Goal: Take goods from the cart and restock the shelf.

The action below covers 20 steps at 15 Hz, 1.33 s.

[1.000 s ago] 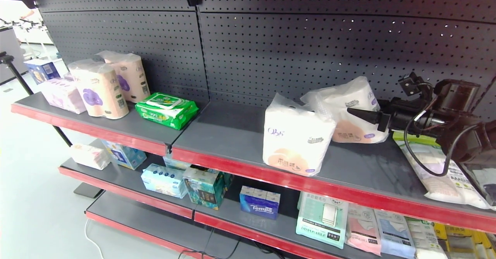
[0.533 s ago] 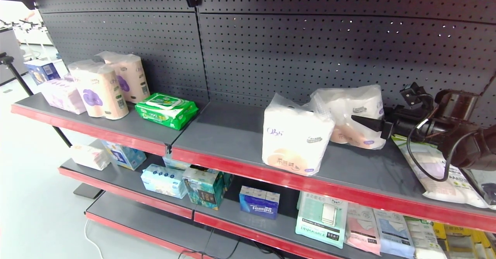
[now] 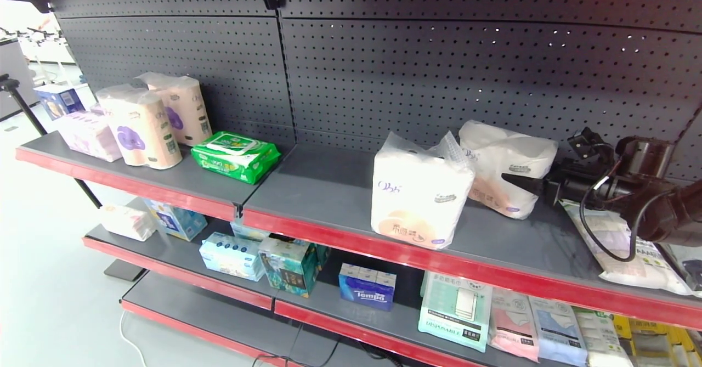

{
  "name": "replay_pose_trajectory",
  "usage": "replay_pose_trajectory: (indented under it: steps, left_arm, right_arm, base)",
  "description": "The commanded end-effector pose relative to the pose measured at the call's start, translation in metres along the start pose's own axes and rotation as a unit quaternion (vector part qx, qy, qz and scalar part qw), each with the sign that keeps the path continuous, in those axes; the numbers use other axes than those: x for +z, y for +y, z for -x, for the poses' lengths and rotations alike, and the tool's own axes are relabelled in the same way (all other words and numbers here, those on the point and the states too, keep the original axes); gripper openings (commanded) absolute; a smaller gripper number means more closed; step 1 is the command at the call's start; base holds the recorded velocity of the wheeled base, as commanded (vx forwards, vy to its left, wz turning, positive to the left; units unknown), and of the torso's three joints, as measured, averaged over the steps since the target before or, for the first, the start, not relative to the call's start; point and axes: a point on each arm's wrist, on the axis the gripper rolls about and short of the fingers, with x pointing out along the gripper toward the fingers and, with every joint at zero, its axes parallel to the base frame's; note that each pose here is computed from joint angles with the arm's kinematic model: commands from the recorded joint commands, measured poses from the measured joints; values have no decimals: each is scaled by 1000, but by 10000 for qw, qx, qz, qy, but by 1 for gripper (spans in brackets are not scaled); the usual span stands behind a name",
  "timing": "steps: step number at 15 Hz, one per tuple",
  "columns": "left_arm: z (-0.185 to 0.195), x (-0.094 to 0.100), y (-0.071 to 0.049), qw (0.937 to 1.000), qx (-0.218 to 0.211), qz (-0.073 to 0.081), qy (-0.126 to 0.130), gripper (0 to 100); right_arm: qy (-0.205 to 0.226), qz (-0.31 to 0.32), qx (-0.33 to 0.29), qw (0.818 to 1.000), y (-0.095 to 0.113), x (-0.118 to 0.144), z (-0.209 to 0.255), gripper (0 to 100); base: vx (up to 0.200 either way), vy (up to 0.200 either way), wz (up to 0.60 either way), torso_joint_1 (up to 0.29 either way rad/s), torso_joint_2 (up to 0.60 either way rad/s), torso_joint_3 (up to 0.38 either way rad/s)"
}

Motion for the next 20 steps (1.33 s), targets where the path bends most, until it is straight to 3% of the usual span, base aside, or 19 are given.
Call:
replay_pose_trajectory:
  steps: [1, 10, 20]
  left_arm:
    - [0, 0, 0, 10000, 2, 1, -2, 100]
    - [0, 0, 0, 10000, 2, 1, 6, 100]
    - [0, 0, 0, 10000, 2, 1, -2, 100]
  right_arm:
    - [-40, 4, 176, 9998, 4, 1, -7, 0]
    - [-239, 204, 682, 9972, 17, 11, -49, 0]
    - [-327, 241, 1097, 9931, 27, 11, -67, 0]
  base:
    - [0, 0, 0, 0, 0, 0]
    - [0, 0, 0, 0, 0, 0]
    - [0, 0, 0, 0, 0, 0]
